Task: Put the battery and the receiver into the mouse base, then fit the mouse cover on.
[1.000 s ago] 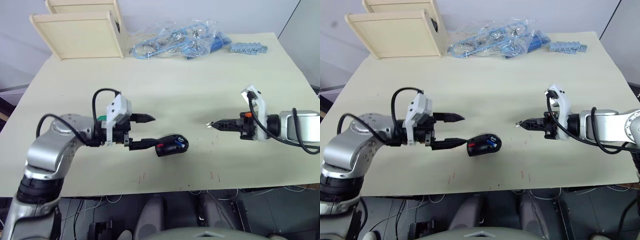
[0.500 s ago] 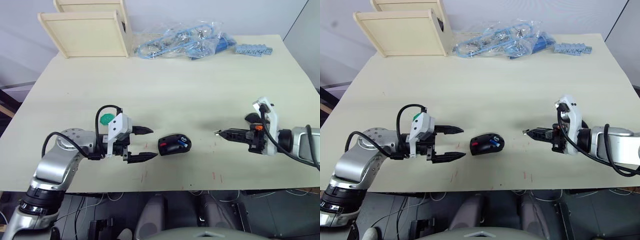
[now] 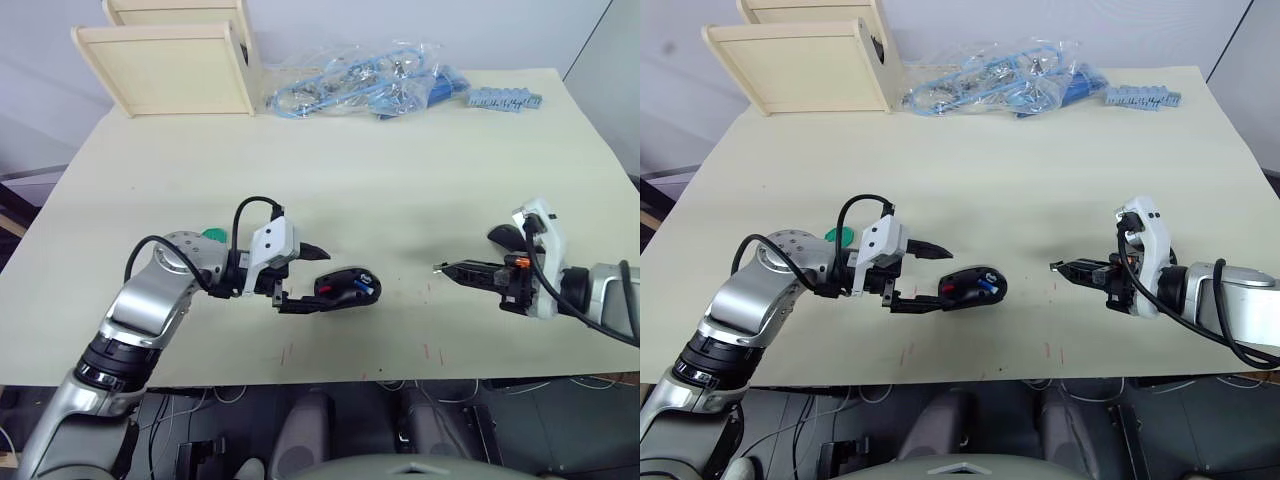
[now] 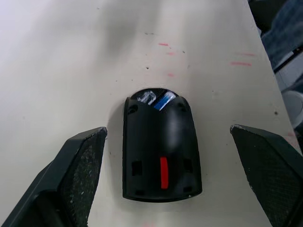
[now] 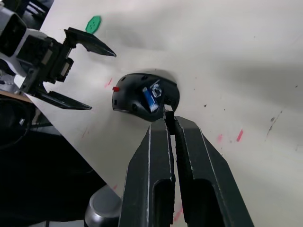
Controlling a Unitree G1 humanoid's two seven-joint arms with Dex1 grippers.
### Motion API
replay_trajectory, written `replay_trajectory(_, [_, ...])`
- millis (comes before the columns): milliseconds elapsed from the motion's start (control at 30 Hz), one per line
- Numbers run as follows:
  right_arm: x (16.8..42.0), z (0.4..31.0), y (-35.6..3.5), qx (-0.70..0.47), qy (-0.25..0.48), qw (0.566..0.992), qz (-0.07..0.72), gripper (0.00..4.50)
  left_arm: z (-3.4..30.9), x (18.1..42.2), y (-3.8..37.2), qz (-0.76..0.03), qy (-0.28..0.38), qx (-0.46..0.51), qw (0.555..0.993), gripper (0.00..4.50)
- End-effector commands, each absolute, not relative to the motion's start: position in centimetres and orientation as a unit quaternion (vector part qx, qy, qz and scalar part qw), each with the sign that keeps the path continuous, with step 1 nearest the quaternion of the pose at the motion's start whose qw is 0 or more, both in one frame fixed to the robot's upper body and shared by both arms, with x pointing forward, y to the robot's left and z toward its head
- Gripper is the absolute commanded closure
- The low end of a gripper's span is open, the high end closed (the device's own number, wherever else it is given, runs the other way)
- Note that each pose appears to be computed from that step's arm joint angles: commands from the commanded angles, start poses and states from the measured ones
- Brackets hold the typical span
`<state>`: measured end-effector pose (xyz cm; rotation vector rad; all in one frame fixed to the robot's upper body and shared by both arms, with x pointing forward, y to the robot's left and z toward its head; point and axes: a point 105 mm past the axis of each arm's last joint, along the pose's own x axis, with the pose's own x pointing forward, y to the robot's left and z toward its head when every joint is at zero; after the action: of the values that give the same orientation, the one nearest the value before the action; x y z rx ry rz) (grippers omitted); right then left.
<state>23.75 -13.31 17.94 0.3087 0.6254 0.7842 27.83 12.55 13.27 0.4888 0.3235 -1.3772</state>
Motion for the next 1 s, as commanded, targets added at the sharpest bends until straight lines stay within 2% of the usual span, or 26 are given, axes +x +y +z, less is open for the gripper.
replay_trajectory(33, [23.6, 19.1, -13.2, 0.144, 0.276, 0.871, 0.380, 4.50, 13.0, 28.0, 11.9, -0.634, 0.141, 0.241, 0.721, 0.04])
replay_trajectory(400, [23.3, 18.9, -13.2, 0.149, 0.273, 0.874, 0.372, 4.50, 12.2, 28.8, 9.2, -0.637, 0.133, 0.248, 0.718, 0.04])
replay_trajectory(1000, [23.3, 18.9, -12.9, 0.155, 0.266, 0.877, 0.368, 4.50, 12.0, 29.2, 8.3, -0.633, 0.151, 0.274, 0.708, 0.04])
